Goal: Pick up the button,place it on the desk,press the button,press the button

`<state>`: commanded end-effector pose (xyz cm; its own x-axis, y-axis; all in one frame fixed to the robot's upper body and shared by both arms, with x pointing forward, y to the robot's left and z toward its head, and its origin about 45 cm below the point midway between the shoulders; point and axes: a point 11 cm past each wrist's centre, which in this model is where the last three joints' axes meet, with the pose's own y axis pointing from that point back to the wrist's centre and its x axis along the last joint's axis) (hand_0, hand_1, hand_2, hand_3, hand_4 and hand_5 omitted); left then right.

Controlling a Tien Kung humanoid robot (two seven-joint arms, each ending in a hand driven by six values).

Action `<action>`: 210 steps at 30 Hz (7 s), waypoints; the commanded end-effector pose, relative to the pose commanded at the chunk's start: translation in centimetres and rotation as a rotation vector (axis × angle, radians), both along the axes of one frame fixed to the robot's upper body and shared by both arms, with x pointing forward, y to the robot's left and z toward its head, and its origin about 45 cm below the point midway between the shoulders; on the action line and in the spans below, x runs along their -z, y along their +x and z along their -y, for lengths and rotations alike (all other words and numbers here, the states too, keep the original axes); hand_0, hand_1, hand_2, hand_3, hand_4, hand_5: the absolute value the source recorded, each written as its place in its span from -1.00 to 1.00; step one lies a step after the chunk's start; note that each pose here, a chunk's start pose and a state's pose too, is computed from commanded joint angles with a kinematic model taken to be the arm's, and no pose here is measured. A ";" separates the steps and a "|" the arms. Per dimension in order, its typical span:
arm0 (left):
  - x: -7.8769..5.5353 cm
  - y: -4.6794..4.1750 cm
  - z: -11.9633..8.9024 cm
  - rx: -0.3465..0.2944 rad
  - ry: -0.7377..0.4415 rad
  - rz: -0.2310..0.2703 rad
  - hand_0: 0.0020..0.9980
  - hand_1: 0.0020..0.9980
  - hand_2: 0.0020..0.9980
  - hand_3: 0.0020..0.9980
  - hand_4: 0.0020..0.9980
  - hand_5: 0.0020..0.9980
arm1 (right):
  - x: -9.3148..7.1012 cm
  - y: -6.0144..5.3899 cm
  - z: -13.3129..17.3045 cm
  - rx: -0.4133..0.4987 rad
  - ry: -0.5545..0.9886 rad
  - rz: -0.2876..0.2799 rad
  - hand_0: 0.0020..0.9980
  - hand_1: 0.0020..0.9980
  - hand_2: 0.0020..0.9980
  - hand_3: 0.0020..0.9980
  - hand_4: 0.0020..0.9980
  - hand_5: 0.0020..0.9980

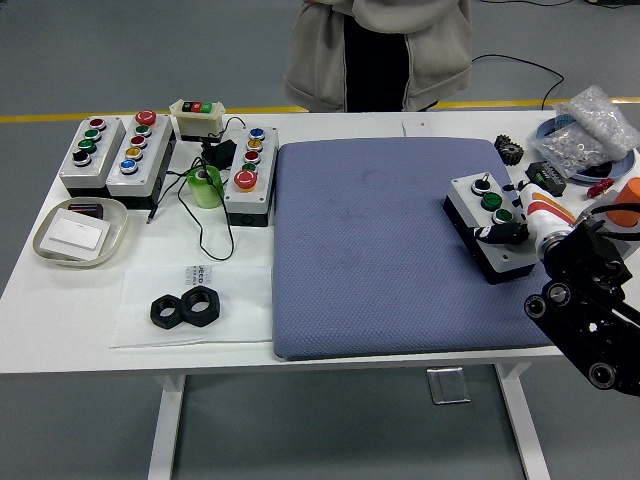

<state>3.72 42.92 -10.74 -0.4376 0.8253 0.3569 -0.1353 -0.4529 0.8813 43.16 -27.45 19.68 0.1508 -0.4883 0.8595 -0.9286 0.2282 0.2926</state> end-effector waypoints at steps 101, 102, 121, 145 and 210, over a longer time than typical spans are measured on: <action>-0.1 0.27 -0.1 -0.002 0.004 -0.001 0.40 0.67 0.78 0.67 0.29 1.00 | -4.1 1.0 -2.2 -1.035 -0.539 0.074 0.76 0.45 0.53 0.87 0.68 -1.00; -0.1 0.28 -0.1 -0.002 0.004 -0.001 0.40 0.67 0.78 0.67 0.29 1.00 | -4.2 1.0 -2.2 -1.035 -0.541 0.074 0.76 0.45 0.53 0.87 0.68 -1.00; -0.1 0.62 -0.1 -0.001 0.003 0.006 0.39 0.67 0.78 0.67 0.29 1.00 | -4.3 0.5 -2.7 -1.005 -0.465 0.040 0.74 0.46 0.58 0.99 0.75 -1.00; -0.1 0.76 -0.1 -0.001 0.002 0.010 0.39 0.67 0.78 0.67 0.29 1.00 | -5.5 0.5 -3.8 -0.906 -0.348 0.109 0.98 0.76 1.00 1.00 0.94 -0.94; 0.0 0.32 0.0 0.003 0.000 -0.003 0.39 0.67 0.78 0.66 0.31 1.00 | -7.7 -1.3 3.5 -0.477 -0.077 0.123 -0.71 -0.83 -0.45 0.66 0.02 -0.97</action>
